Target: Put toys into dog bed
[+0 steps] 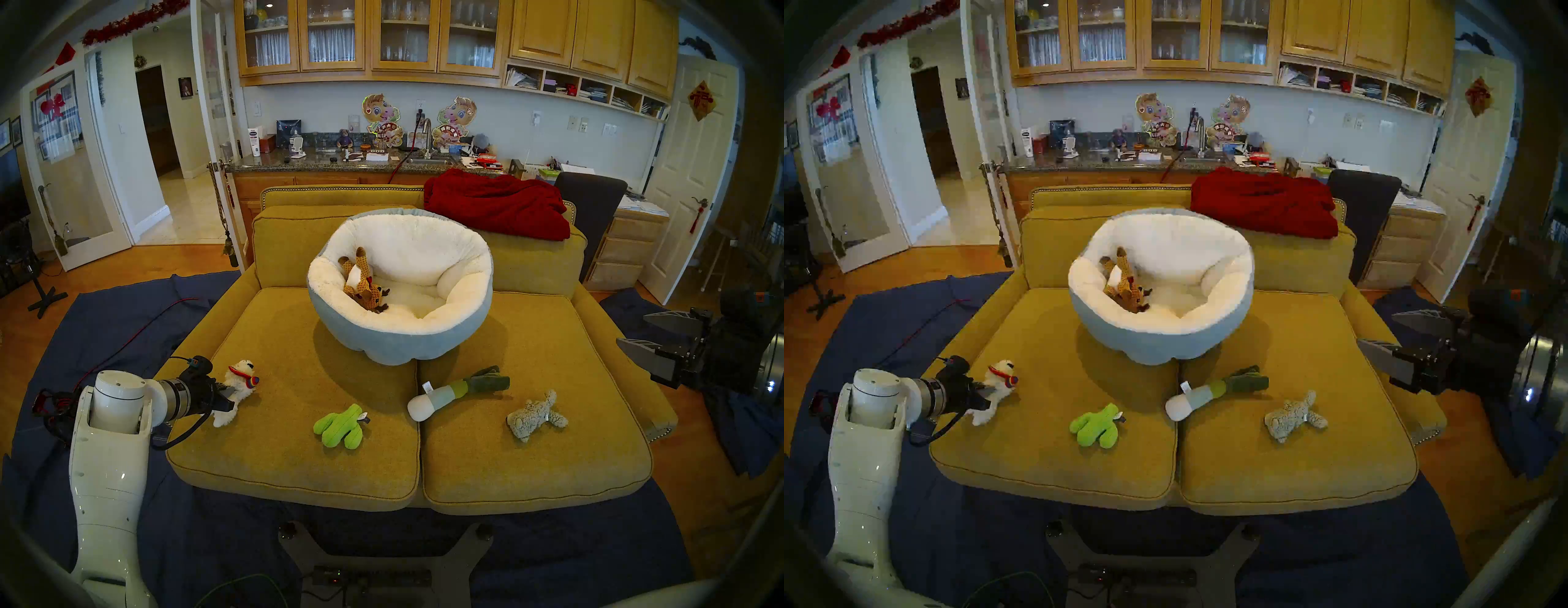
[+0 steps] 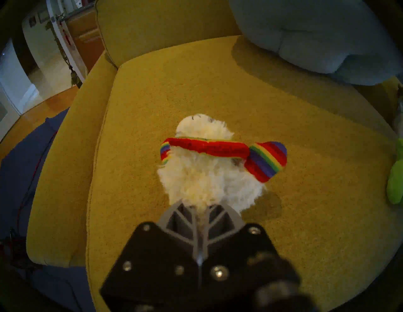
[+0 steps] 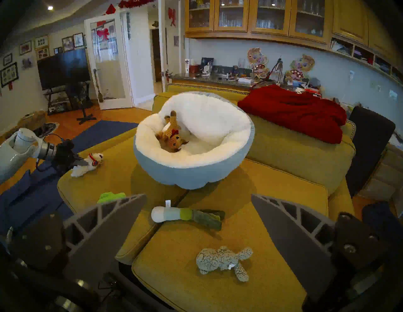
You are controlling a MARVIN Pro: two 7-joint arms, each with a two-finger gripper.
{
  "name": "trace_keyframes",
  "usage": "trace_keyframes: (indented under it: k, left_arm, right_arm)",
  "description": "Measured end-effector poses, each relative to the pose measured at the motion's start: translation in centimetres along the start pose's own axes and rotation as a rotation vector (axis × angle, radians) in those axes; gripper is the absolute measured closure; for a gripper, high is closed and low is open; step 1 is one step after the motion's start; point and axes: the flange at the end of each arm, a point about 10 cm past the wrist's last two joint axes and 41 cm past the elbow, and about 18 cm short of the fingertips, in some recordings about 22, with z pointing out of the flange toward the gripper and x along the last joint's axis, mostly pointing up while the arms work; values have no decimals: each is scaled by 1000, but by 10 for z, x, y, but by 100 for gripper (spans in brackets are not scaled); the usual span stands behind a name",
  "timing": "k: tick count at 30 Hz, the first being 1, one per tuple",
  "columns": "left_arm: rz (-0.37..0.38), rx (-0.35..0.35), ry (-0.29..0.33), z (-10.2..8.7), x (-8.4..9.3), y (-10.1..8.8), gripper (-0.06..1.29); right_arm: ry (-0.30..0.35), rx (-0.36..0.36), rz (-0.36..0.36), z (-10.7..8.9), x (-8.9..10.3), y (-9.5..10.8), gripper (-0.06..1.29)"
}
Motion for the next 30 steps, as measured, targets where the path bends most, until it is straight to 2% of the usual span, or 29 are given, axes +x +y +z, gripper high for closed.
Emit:
trace_keyframes:
  k: [4, 11, 16, 20, 25, 30]
  left_arm:
    - [21, -14, 38, -7, 11, 4, 125]
    - [62, -17, 128, -26, 41, 8, 125]
    - [85, -7, 190, -39, 64, 6, 125]
    - [127, -1, 250, -51, 90, 8, 125]
    - [200, -19, 316, -59, 126, 24, 125]
    - [248, -47, 356, -53, 151, 46, 125]
  right_arm:
    - [0, 0, 0, 0, 0, 0, -3]
    - [0, 0, 0, 0, 0, 0, -3]
    - [0, 1, 0, 0, 0, 0, -3]
    - [0, 1, 1, 0, 0, 0, -3]
    - [0, 1, 1, 0, 0, 0, -3]
    - [0, 1, 1, 0, 0, 0, -3]
